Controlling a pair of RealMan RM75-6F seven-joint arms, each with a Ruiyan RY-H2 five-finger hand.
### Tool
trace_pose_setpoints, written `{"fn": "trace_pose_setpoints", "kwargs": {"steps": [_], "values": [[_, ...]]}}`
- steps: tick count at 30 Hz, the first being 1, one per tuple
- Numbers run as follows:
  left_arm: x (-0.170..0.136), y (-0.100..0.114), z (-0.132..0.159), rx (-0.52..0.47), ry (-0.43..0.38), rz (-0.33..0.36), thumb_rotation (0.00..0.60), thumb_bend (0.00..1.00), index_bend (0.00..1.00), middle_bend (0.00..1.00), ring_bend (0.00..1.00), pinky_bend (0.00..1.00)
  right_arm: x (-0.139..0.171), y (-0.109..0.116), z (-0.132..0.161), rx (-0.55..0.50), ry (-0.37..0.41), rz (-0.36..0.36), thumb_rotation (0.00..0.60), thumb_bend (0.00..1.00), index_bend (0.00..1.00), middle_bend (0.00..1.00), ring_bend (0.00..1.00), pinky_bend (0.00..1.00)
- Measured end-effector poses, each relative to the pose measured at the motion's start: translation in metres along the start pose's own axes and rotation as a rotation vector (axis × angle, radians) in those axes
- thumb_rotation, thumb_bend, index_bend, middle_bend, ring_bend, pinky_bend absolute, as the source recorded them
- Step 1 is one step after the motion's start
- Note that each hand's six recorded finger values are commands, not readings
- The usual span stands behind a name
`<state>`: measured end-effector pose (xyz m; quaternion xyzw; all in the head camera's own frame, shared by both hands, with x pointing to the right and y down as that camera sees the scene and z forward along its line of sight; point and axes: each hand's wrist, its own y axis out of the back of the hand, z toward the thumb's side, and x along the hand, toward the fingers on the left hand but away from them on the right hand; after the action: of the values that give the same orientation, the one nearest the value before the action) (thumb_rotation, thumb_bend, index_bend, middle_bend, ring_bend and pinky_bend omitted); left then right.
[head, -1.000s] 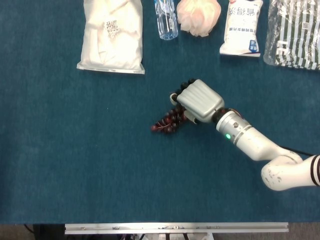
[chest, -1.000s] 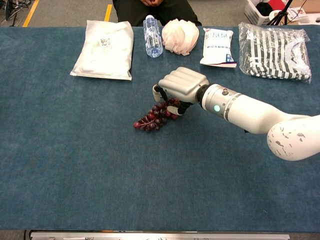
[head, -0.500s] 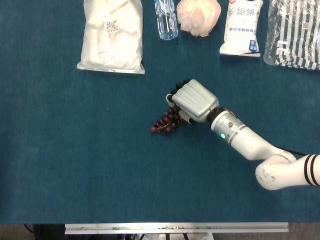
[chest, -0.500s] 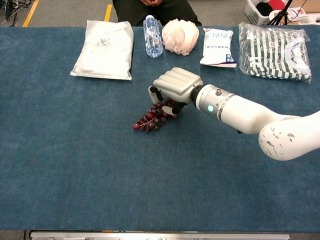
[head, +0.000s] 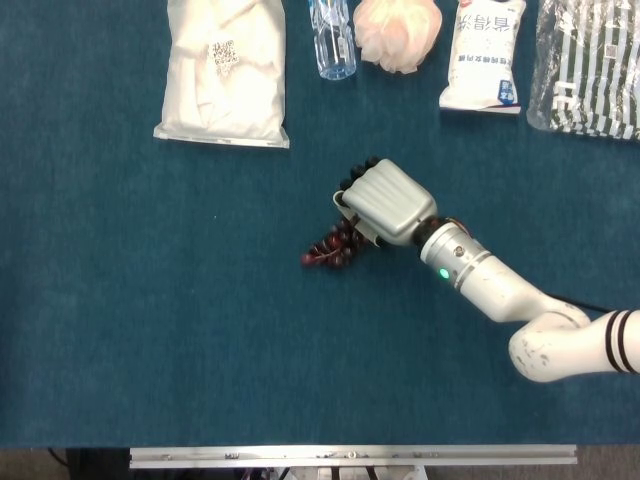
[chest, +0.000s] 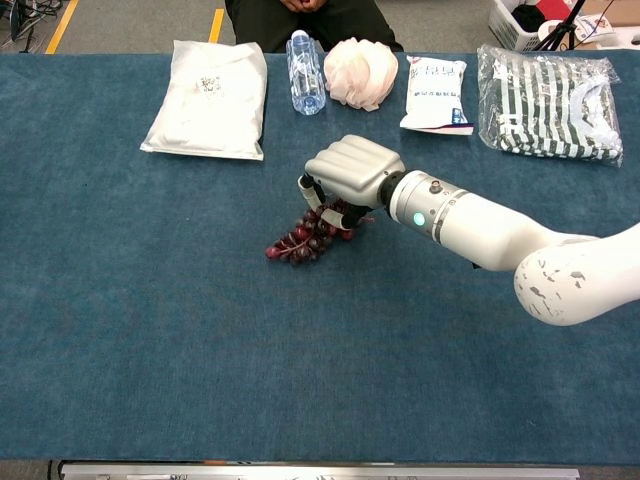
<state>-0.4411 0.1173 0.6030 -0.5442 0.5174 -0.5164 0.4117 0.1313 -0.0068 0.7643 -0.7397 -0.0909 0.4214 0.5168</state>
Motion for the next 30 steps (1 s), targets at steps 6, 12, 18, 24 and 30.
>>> {"fn": "trace_pose_setpoints", "kwargs": {"steps": [6, 12, 18, 24, 30], "values": [[0.001, -0.001, 0.000, 0.005, -0.003, -0.002, 0.600, 0.25, 0.31, 0.31, 0.23, 0.17, 0.005, -0.002, -0.003, 0.007, -0.001, 0.030, 0.600, 0.38, 0.06, 0.34, 0.20, 0.27], [0.003, -0.001, 0.001, 0.004, -0.009, 0.001, 0.600, 0.25, 0.31, 0.31, 0.23, 0.17, 0.015, 0.005, -0.006, 0.006, -0.017, 0.026, 0.600, 0.38, 0.00, 0.26, 0.15, 0.24], [0.005, 0.001, 0.000, -0.004, -0.011, 0.009, 0.600, 0.25, 0.31, 0.31, 0.23, 0.17, 0.045, 0.020, -0.033, 0.011, -0.097, -0.044, 0.600, 0.37, 0.00, 0.26, 0.15, 0.24], [0.010, 0.000, 0.000, -0.003, -0.021, 0.020, 0.600, 0.25, 0.31, 0.31, 0.23, 0.17, 0.099, 0.030, -0.085, 0.052, -0.254, -0.105, 0.600, 0.37, 0.01, 0.27, 0.15, 0.24], [0.018, -0.006, 0.005, 0.021, -0.031, 0.001, 0.600, 0.25, 0.31, 0.30, 0.23, 0.17, 0.179, 0.028, -0.125, 0.032, -0.456, -0.194, 0.600, 0.37, 0.06, 0.29, 0.15, 0.24]]}}
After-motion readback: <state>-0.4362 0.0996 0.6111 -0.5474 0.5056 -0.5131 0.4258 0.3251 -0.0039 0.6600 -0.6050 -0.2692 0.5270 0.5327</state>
